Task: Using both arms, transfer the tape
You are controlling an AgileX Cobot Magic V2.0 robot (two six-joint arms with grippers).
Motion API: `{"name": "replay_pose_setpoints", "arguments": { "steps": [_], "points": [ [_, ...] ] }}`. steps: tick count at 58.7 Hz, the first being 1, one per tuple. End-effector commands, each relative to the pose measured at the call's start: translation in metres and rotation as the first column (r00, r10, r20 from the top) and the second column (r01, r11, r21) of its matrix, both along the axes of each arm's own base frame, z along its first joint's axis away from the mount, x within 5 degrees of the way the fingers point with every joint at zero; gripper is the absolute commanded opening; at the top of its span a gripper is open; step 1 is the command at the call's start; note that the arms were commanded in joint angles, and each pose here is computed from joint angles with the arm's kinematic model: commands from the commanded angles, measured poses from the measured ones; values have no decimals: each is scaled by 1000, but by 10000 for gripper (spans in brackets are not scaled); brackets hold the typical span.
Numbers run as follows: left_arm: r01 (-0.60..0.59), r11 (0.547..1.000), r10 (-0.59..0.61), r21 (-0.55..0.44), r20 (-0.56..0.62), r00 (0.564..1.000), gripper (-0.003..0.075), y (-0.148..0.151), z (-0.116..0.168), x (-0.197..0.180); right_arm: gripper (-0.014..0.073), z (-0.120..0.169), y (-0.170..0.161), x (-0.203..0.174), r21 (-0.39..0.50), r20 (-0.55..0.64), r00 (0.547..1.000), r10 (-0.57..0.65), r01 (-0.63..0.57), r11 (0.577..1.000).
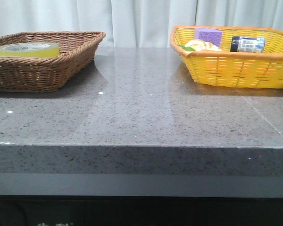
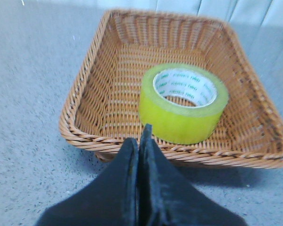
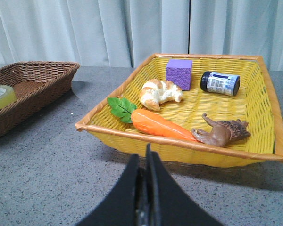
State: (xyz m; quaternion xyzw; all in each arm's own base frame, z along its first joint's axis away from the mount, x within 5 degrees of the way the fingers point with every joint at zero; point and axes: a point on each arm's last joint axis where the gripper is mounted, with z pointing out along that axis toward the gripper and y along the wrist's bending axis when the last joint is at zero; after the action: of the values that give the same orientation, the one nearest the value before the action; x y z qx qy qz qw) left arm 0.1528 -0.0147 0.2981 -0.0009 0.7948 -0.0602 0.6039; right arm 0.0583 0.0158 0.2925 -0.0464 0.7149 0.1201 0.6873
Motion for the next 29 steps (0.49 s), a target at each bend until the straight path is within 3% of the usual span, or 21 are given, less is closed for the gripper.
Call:
{"name": "replay_pose_setpoints", "arguments": {
  "steps": [1, 15, 29],
  "points": [
    [-3, 1000, 7, -23, 211, 977, -20, 2, 18, -22, -69, 15, -2, 0, 12, 99, 995, -25, 24, 1000],
    [5, 1000, 2, -29, 254, 967, -20, 7, 3, -72, -69, 15, -2, 0, 12, 99, 995, -25, 24, 1000],
    [10, 999, 0, -32, 295, 955, -20, 8, 2, -95, -69, 15, -2, 0, 12, 99, 995, -25, 24, 1000]
  ]
}}
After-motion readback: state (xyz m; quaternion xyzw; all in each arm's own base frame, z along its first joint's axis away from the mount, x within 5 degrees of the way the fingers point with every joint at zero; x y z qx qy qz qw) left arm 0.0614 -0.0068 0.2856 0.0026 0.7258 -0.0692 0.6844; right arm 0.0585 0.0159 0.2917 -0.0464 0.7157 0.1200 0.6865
